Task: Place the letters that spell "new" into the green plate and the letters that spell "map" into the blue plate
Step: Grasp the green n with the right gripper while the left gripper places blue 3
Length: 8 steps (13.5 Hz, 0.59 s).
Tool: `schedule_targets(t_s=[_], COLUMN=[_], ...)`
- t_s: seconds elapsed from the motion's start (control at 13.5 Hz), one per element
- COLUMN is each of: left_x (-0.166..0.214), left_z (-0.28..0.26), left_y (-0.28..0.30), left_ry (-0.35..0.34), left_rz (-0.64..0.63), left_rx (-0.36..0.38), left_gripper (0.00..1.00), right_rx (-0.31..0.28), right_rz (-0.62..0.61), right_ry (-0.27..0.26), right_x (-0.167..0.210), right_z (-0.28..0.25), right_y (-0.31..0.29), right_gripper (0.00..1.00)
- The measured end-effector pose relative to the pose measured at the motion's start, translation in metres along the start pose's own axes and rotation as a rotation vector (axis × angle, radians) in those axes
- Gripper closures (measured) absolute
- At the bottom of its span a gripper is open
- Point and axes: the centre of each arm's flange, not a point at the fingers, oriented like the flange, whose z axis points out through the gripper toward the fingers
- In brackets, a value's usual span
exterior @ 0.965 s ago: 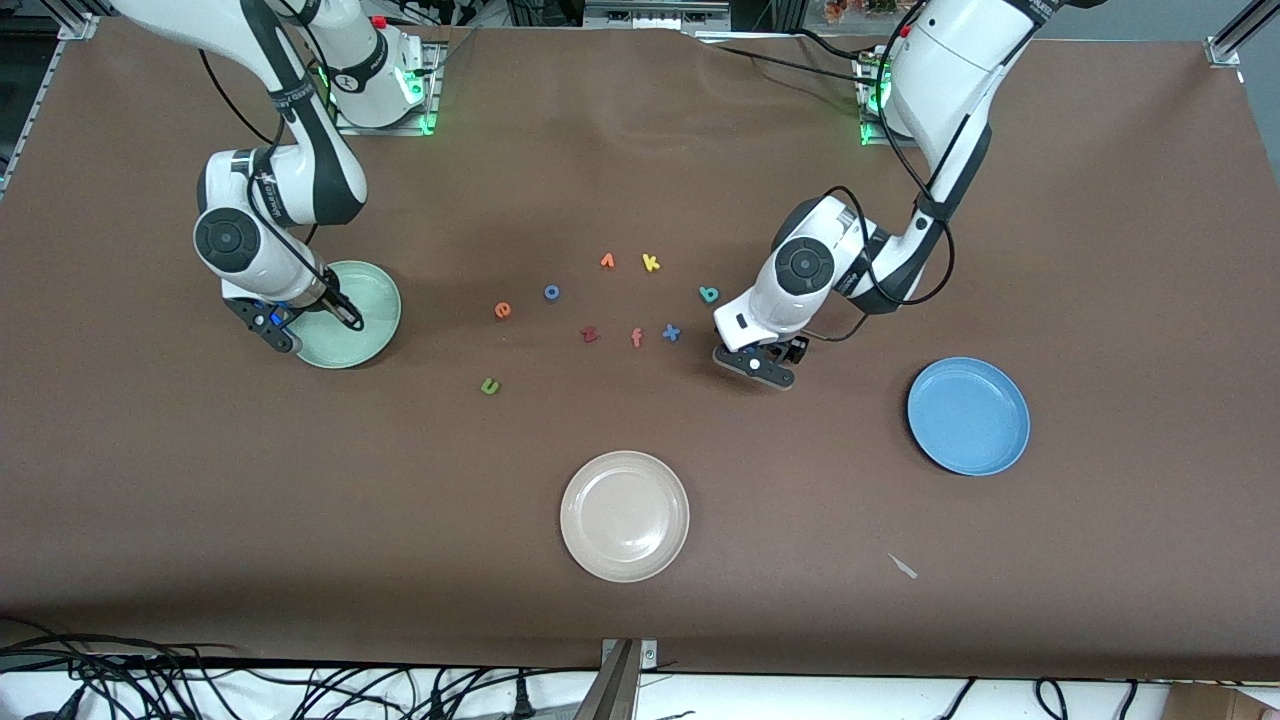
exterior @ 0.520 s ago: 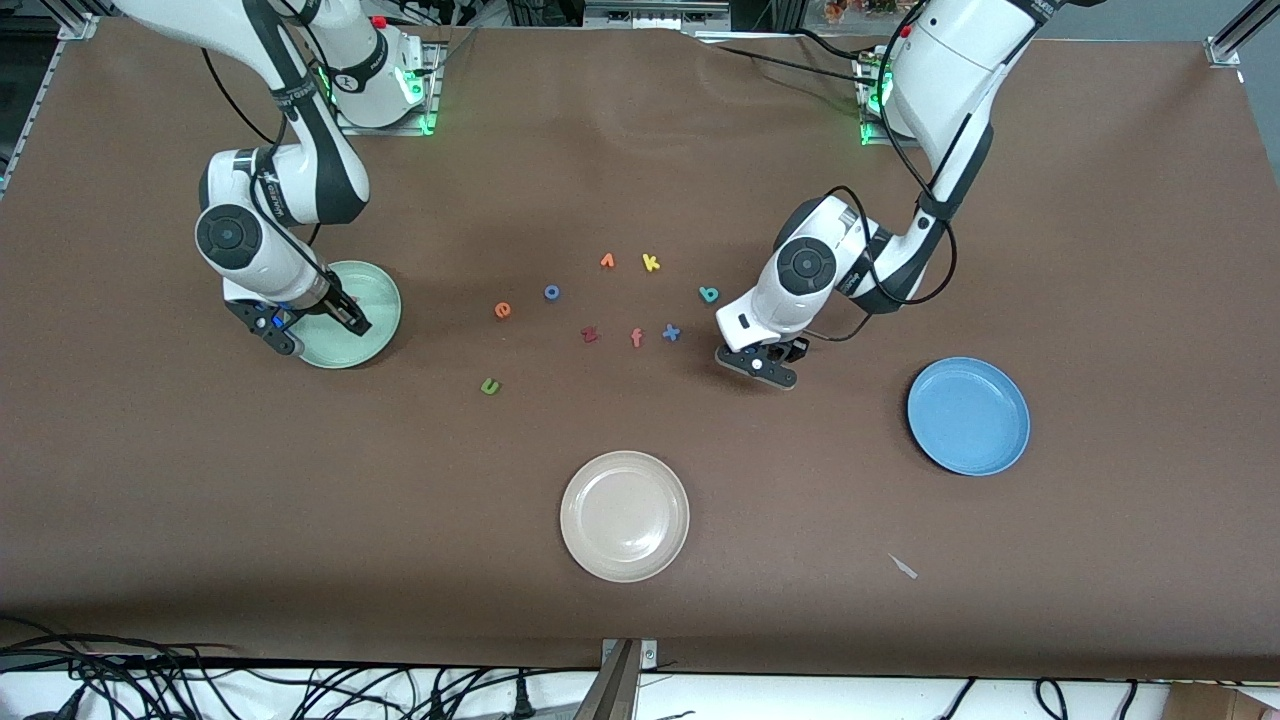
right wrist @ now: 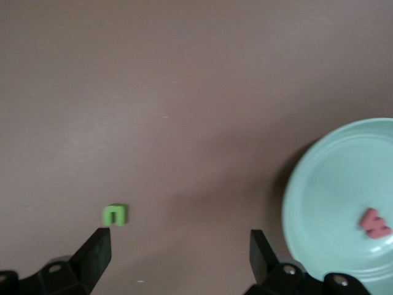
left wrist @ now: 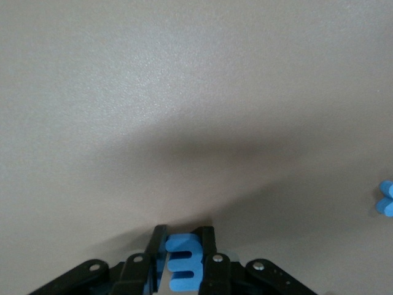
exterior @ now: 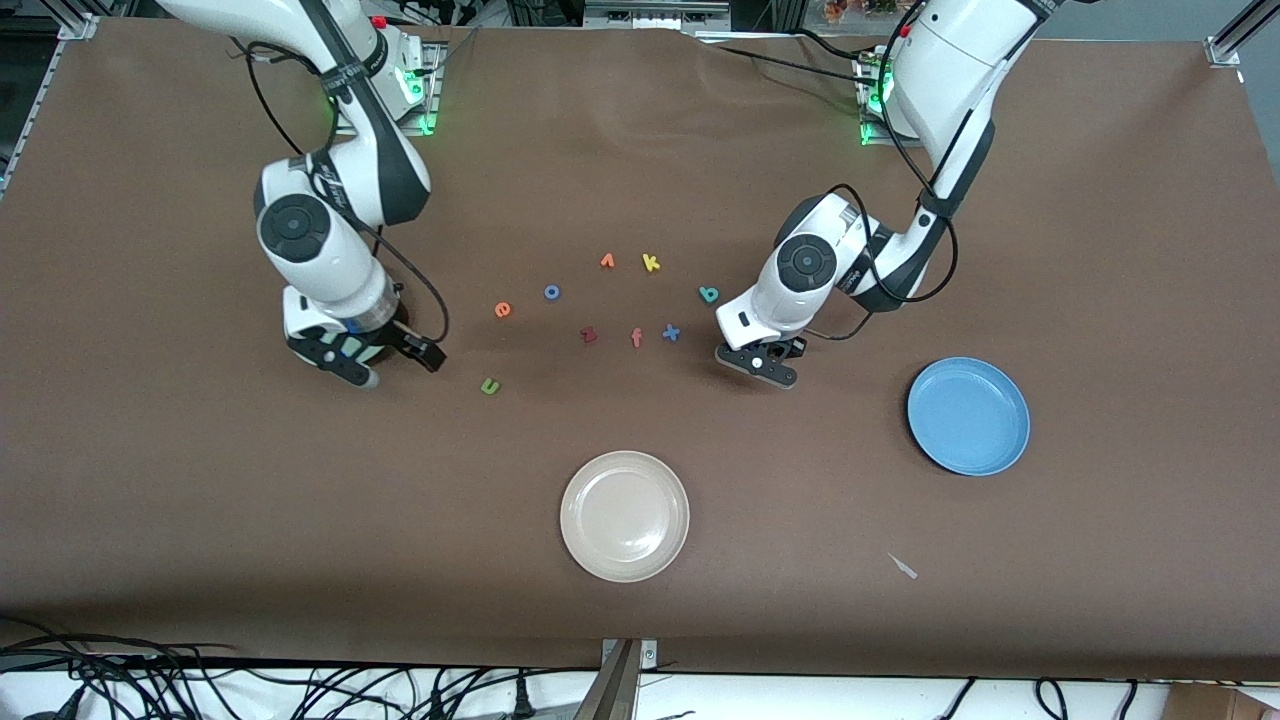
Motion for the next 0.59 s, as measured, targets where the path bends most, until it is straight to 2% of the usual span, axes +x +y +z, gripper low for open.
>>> schedule_targets(t_s=[0.15, 0.3, 0.59], left_x=[0.002, 0.006, 0.011], left_z=[-0.004, -0.016, -0.069], left_y=[-0.012, -0.037, -0.122], left_ry=[-0.004, -0.021, -0.019], left_rz=[-0.011, -0.020, 0.000], left_rx=[0.013, 0.032, 0.052], left_gripper=[0.72, 0.72, 0.72], right_rx=[0.009, -0.007, -0.025], right_rz=[0.065, 0.162, 0.248], right_ry=[-0.006, -0.025, -0.043], right_x=[0.008, 0.011, 0.001], right_z=[0.021, 0.058, 0.100], right_y=[-0.029, -0.050, -0.075], right_gripper=[0.00, 0.00, 0.04])
